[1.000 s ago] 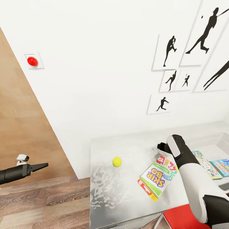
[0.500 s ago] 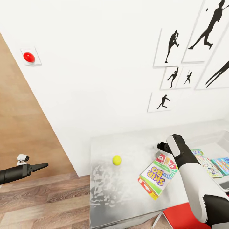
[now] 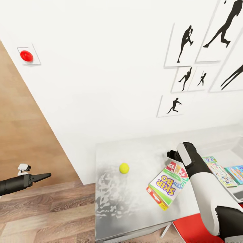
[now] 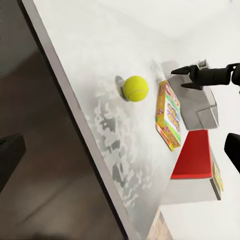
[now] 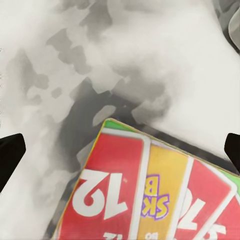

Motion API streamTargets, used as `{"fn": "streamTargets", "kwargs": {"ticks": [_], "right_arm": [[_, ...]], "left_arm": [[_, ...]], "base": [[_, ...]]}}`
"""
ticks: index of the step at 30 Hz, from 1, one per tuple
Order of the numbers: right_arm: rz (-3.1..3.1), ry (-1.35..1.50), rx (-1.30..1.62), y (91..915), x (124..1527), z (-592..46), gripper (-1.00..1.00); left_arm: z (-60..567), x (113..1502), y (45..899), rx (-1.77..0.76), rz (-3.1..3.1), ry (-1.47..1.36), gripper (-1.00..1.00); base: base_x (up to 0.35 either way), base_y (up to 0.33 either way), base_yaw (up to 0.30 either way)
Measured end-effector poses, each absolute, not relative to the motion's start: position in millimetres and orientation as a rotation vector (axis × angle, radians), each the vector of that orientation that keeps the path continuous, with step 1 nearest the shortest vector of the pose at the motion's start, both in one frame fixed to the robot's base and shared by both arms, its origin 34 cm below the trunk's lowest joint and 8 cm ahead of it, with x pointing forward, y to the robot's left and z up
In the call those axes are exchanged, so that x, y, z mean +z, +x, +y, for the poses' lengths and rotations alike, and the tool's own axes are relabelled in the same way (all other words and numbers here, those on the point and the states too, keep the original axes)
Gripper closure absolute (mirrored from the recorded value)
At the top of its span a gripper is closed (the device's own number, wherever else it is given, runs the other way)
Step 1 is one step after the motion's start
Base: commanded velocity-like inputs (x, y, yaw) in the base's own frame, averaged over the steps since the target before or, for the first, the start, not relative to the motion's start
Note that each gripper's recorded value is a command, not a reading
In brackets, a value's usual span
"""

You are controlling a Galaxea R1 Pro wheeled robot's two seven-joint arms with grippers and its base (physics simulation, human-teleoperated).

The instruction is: Put all the toys in the child's room - the three board games (two on the bed and one on the table), the two jigsaw puzzles on the table, and the tennis ball on the table - inside the toy box on the table in the child's room.

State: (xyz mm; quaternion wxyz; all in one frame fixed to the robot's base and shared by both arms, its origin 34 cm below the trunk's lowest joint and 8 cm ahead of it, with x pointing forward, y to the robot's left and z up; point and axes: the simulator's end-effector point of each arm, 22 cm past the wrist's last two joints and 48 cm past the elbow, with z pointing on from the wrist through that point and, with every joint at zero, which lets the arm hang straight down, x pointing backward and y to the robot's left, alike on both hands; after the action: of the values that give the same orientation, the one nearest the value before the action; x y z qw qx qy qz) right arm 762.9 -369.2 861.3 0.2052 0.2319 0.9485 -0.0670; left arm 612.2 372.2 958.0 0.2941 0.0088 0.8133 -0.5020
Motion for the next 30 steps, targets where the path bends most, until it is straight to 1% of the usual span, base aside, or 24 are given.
{"fn": "streamTargets", "kwargs": {"ticks": [30], "right_arm": [[2.680, 0.625, -0.217, 765, 838, -372, -1.00]], "left_arm": [[373, 934, 611, -1.348, 2.207, -0.010, -1.00]], "base": [[0.000, 0.000, 0.000]]}}
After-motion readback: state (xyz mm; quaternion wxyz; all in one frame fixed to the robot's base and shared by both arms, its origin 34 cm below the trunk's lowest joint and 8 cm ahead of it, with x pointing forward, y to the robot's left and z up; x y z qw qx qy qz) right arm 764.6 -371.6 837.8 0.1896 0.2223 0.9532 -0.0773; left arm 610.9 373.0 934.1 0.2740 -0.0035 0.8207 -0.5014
